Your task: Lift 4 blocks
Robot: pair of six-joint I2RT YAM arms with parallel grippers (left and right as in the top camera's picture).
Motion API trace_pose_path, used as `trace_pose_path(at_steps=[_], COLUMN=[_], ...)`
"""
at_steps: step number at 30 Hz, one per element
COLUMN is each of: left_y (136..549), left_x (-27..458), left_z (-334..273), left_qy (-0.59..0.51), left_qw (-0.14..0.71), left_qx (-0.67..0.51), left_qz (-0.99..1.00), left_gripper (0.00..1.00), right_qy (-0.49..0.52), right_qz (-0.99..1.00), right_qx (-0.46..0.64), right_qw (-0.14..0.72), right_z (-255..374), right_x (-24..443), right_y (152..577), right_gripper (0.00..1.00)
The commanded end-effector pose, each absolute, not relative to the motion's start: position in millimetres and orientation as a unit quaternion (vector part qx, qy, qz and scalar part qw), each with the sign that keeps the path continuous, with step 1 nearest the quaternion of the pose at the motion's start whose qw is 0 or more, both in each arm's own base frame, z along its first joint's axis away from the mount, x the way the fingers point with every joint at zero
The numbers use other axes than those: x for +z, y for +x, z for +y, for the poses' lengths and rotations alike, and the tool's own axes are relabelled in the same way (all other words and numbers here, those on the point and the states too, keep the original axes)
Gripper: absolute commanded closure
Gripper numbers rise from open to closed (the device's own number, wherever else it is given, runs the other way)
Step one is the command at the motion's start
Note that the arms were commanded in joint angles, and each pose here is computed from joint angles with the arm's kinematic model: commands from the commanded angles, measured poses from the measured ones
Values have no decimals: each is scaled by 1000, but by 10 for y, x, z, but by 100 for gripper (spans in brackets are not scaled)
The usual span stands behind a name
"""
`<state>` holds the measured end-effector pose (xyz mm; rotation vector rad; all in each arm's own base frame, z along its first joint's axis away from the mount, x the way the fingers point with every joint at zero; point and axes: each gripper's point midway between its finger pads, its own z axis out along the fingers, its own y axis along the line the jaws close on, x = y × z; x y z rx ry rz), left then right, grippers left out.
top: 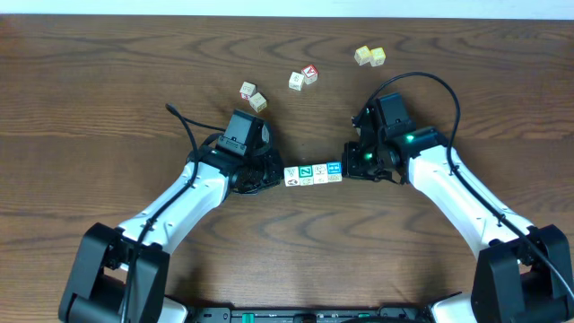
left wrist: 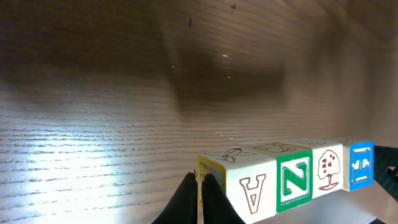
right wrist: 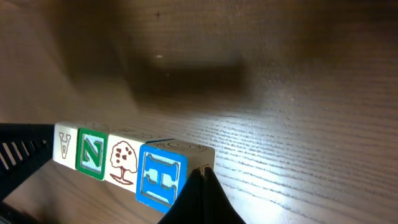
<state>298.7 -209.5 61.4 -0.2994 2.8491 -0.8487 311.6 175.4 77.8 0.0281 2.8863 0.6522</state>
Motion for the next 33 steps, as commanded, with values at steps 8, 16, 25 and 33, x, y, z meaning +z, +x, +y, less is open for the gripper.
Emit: trace_pose_path(at_steps=[8,16,25,33], left_y=[2970,2987,2975,2913], left_x=[701,689,686,643], left_z=[-2391,-2380,-2393,-2492], left_qy=[-77,-78,-76,-68], left_qw=[48,52,51,53], left_qx=[-335,-332,-331,-318], left_qz=[938,939,939,944], left_gripper=[92,93,93,93], right_qy=[-20,-21,-21,-20], right_qz=[953,953,953,955], right_qx=[300,300,299,292], right_qw=[44,47,47,48], right_z=[2140,2140,2137,2124], right_x=[794,775,772,751], right_y=[2840,2845,2846,2850], right_gripper=[99,99,99,99])
